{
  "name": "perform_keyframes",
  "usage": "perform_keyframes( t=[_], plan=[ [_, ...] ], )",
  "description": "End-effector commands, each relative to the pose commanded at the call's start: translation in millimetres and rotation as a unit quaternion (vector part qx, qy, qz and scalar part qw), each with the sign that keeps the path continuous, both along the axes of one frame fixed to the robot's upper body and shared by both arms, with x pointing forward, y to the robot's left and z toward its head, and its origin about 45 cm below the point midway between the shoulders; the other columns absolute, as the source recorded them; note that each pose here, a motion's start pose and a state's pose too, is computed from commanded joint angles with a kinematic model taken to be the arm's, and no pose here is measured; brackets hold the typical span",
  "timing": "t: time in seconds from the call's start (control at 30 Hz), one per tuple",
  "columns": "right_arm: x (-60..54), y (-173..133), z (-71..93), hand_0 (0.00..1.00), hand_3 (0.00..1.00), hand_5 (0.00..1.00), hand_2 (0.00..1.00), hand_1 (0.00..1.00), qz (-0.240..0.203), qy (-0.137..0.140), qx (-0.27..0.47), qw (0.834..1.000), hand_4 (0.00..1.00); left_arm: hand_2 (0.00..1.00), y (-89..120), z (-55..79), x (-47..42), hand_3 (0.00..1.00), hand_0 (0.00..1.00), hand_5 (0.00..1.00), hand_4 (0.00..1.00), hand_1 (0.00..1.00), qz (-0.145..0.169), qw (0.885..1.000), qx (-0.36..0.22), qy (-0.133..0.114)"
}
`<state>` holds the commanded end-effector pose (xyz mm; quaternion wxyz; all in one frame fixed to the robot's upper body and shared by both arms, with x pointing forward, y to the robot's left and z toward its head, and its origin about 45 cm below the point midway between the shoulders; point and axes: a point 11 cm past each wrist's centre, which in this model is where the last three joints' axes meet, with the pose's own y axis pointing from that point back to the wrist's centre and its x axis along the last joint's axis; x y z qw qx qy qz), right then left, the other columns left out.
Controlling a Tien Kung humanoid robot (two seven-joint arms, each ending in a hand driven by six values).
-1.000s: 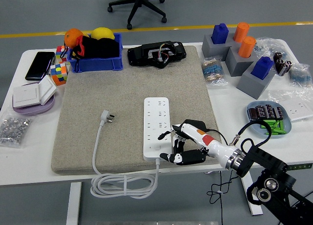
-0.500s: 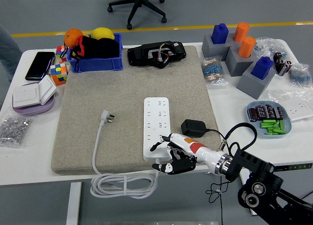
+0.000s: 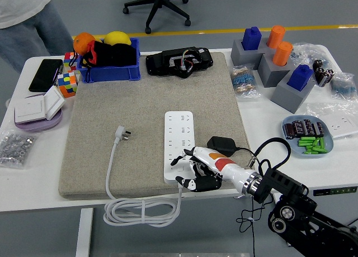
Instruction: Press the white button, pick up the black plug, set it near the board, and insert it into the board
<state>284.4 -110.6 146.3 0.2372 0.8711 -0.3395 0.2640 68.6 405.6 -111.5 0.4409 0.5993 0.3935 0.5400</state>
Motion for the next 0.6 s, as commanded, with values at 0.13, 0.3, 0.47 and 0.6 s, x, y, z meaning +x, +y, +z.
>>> perform_keyframes(
  t=[0.13, 0.3, 0.47, 0.6],
  plan=[
    [1.4, -2.6, -4.3, 0.002, 0.631, 0.197, 0.153, 0.002, -0.003, -0.007, -0.007, 1.000, 0.634, 0.500, 0.2, 0.0, -0.1, 0.585, 0.472, 0.270, 0.565, 0.497, 0.000, 1.000, 0.000, 0.000],
    [2.5, -5.3, -11.7, 0.002, 0.627, 0.195, 0.151, 0.002, -0.005, -0.008, -0.017, 1.000, 0.625, 0.500, -0.8, -0.3, -0.3, 0.585, 0.473, 0.269, 0.566, 0.496, 0.000, 1.000, -0.001, 0.000],
    [4.1, -6.9, -16.3, 0.002, 0.624, 0.211, 0.151, 0.002, -0.004, -0.012, -0.023, 1.000, 0.632, 0.500, -0.9, -0.1, 1.3, 0.585, 0.473, 0.270, 0.565, 0.496, -0.001, 1.000, -0.001, -0.001],
    [5.0, -7.6, -18.9, 0.002, 0.616, 0.224, 0.151, 0.002, -0.004, -0.014, -0.027, 1.000, 0.629, 0.500, -0.5, 0.1, 1.7, 0.586, 0.473, 0.272, 0.566, 0.497, -0.002, 1.000, -0.001, -0.001]
  ],
)
